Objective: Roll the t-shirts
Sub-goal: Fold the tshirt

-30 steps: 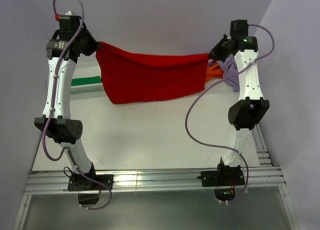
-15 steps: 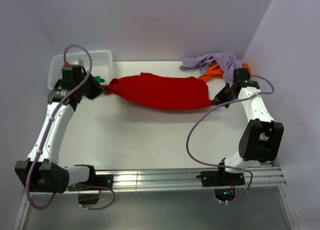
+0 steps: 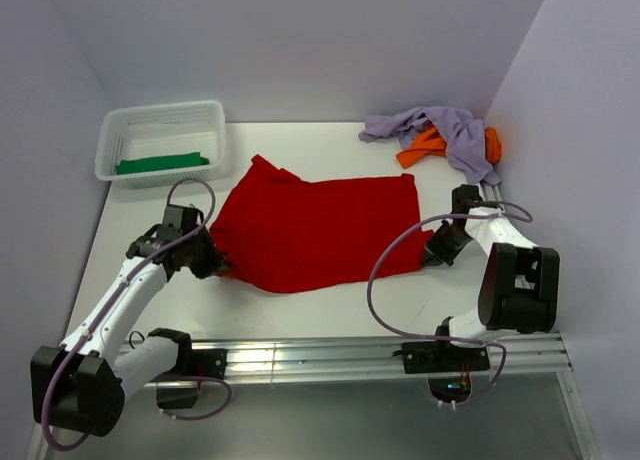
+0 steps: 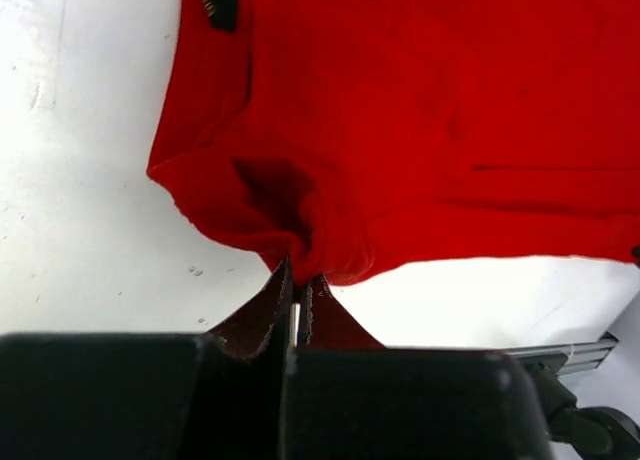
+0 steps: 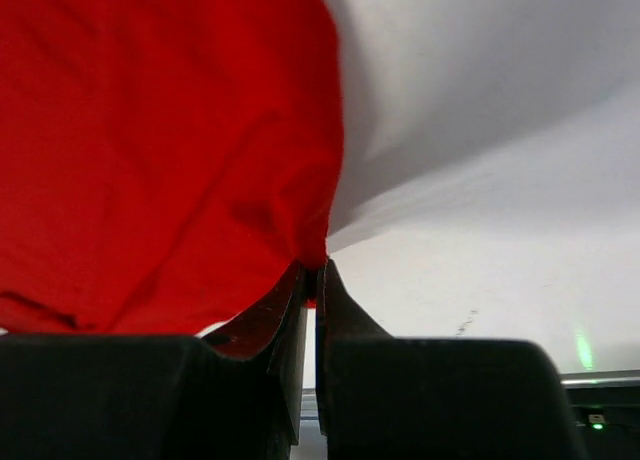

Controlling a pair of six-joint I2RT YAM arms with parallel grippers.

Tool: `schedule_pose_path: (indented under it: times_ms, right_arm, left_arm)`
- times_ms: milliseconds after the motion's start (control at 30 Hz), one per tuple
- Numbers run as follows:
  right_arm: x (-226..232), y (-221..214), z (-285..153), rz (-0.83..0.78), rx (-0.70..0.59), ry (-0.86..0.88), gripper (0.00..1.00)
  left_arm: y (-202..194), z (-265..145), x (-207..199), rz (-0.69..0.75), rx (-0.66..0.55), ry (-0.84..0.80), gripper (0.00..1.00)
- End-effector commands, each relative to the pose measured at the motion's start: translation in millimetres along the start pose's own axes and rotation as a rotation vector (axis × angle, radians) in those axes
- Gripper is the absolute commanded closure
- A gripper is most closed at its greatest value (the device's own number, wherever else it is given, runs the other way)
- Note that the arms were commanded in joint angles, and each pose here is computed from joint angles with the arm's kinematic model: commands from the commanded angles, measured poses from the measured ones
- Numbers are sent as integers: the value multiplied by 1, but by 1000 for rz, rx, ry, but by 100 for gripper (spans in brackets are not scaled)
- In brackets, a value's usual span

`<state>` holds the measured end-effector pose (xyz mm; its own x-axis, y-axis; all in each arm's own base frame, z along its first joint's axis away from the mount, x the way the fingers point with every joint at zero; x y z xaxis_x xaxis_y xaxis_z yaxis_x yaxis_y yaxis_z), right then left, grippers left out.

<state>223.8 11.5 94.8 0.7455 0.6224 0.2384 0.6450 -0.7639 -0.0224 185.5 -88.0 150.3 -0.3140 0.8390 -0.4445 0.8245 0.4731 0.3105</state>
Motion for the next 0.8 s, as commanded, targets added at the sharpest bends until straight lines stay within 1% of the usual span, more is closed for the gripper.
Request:
schedule_pose_path:
  times_ms: [0,133,433,500,533,567,600,633,667,700,733,767]
  right_arm:
    - [-11,-1,-6,-27,-68,-29,100]
    - [-24,-9,-8,-21,-85,-69,100]
    - [-38,-17,-14,-22,-113,-135,100]
    - [-40,-20,-17,-21,-111,-153,91]
    - [-41,-21,-18,-18,-120,-163,76]
    - [-42,-22,-19,-20,-122,-163,68]
    - [-43,-22,-22,-16,-127,-171,52]
    - [-44,-23,-23,-12,-130,-177,48]
    - [-42,-22,-26,-22,-137,-171,47]
    - [-44,-20,-29,-17,-151,-189,47]
    - [-42,-18,-34,-19,-175,-184,46]
    - [-38,-14,-41,-20,-202,-172,46]
  left_arm:
    - [3,2,3,-34,-7,76,100]
    - [-3,3,14,-48,12,157,100]
    - [-18,5,30,-57,89,248,100]
    - [-21,4,31,-58,102,254,99]
    - [-22,3,30,-60,110,246,97]
    - [-24,2,30,-60,121,240,90]
    - [-26,0,30,-57,130,236,85]
    - [-26,-2,29,-58,135,233,77]
    - [-25,-5,27,-55,132,228,63]
    - [-24,-8,26,-52,127,234,59]
    - [-25,-14,27,-50,127,248,50]
    - [-18,-20,21,-38,98,241,31]
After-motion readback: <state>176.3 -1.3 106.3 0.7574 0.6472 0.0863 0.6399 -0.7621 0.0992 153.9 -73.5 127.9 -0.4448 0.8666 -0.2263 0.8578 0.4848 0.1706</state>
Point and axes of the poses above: each gripper's point midway between its finger pads, its own z axis out along the fingers, its own x axis along the line the jaws close on, y = z × x, the point moved 6 cm from there along -z, back along the fingers, and after that the axes turned 4 degrees about z, right-handed, at the moved point
